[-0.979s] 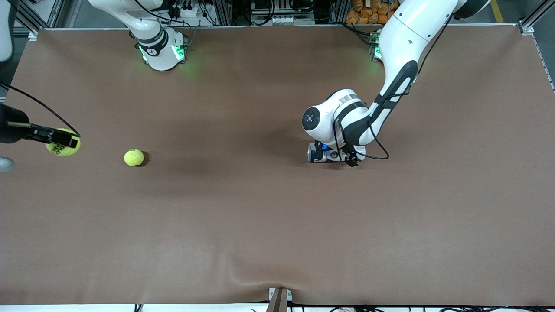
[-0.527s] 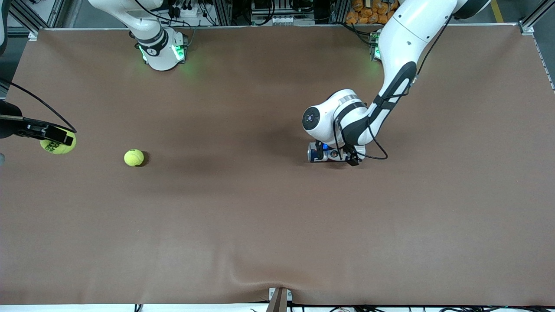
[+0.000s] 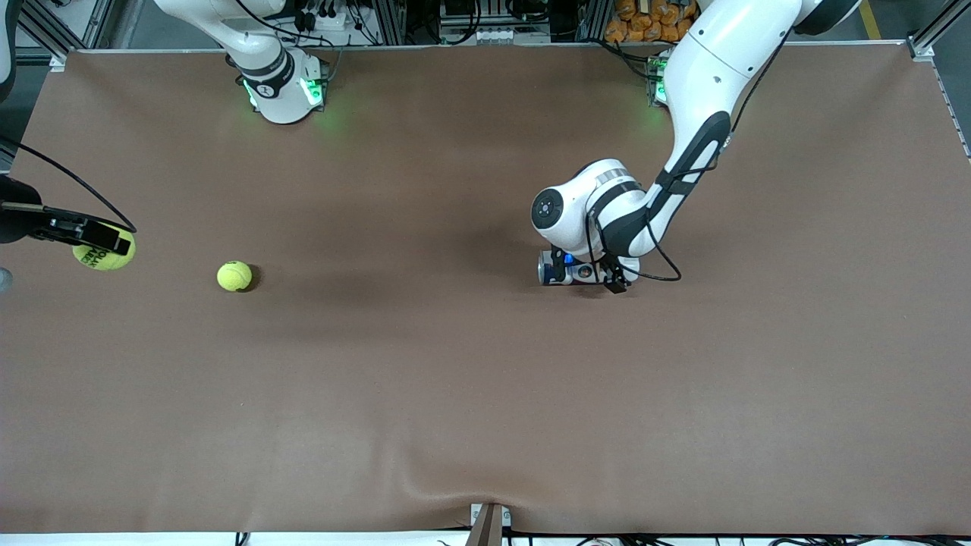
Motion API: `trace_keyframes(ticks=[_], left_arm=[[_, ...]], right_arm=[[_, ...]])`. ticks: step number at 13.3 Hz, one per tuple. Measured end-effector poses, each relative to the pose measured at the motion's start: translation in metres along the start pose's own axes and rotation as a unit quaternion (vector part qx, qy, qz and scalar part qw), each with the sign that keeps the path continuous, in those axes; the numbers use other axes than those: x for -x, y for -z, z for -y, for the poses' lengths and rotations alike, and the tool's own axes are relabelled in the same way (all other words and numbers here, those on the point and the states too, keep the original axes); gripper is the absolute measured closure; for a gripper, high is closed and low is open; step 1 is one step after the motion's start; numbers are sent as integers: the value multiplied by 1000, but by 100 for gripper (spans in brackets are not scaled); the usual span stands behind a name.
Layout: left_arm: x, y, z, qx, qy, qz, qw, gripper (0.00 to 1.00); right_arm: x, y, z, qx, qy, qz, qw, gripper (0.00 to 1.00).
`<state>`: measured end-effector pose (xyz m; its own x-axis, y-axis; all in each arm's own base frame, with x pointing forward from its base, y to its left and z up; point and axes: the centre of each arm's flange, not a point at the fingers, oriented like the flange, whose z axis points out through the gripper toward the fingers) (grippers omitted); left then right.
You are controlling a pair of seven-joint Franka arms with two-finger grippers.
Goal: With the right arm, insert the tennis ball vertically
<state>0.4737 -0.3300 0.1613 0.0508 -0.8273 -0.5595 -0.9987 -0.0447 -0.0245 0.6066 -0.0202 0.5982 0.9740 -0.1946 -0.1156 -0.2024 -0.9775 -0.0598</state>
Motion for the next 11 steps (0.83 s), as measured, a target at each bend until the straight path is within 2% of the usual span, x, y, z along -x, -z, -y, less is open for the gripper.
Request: trace_keyframes(ticks=[1,2,11], left_arm=[[0,0,0,0,0,0,1000,8],[0,0,1,-1,0,0,1000,13],[0,2,1,-2,0,-1,1000,19]], right_arm=[[0,0,0,0,0,0,1000,33],[0,-1,0,0,0,1,1000,33],[-1,-3,0,0,0,1,1000,33]])
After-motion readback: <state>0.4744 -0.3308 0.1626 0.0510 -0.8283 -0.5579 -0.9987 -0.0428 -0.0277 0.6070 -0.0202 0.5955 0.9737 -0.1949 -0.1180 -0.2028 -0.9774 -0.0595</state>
